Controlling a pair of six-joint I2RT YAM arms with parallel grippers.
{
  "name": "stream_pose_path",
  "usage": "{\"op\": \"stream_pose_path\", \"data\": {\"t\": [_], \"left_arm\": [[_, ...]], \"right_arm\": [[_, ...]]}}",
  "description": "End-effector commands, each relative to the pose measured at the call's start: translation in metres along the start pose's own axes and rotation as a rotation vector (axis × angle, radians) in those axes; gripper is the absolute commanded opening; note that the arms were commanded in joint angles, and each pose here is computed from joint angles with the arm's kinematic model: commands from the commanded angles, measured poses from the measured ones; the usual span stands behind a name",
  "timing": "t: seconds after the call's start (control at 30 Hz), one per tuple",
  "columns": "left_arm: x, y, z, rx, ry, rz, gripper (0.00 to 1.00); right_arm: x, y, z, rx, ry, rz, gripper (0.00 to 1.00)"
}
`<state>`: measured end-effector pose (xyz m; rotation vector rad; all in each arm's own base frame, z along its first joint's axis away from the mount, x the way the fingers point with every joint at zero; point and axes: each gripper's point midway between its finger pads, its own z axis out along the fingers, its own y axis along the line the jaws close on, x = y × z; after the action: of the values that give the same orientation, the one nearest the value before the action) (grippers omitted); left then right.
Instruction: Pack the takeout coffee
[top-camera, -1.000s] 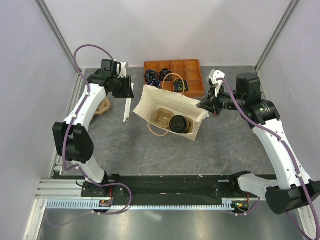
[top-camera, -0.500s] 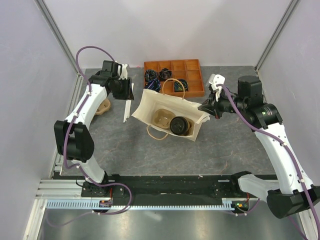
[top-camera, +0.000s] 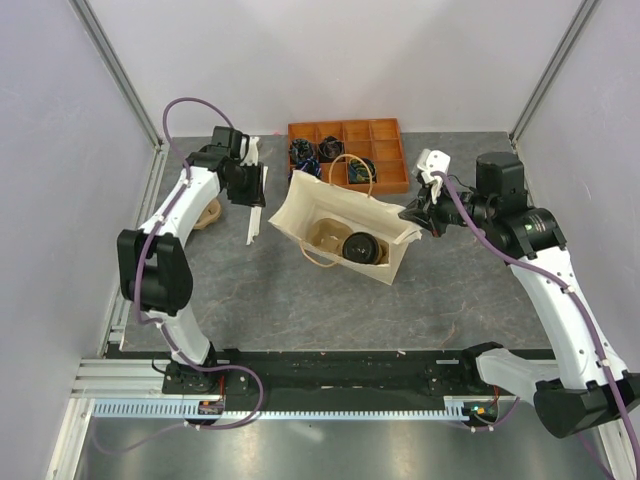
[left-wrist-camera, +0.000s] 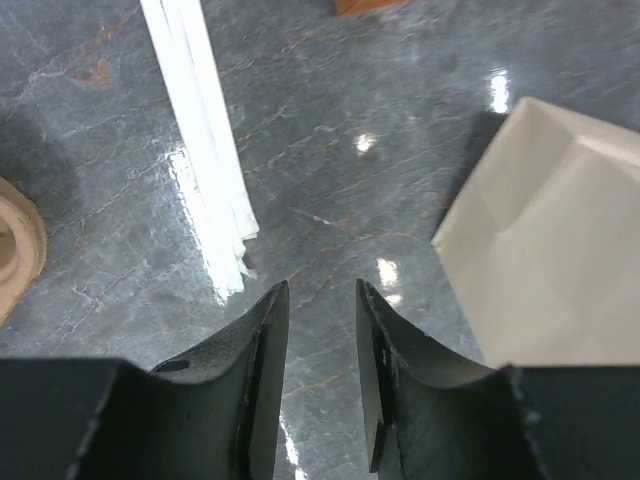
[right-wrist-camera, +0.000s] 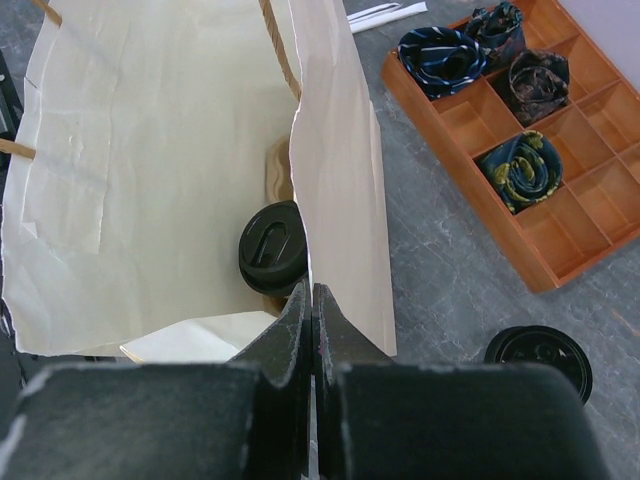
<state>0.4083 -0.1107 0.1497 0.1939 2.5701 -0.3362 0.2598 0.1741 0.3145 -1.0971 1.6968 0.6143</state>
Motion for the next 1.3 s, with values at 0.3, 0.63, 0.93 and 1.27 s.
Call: {"op": "stream_pose_path", "data": {"t": [0.3,0.63,0.93,1.27], "left_arm": [[-0.050,0.048,0.050,-0.135,-0.027,0.084,0.33],[-0.076,0.080,0.088,-0.194,-0.054,0.105,0.27],[-0.095,0.086,0.117,-0.173,-0.079,0.128,0.25],[-0.088,0.094,0.143,-0.173,-0.041,0.158,0.27]], "right_arm": [[-0.017,-0.016,0.004,0.034,-0.019,-0.023,0.00],[-0.019,-0.022,0.006,0.041,-0.007,-0.023,0.00],[-0.018,-0.027,0.009,0.049,0.006,-0.024,0.00],[-0.019,-0.032,0.012,0.056,0.009,-0.026,0.00]]}}
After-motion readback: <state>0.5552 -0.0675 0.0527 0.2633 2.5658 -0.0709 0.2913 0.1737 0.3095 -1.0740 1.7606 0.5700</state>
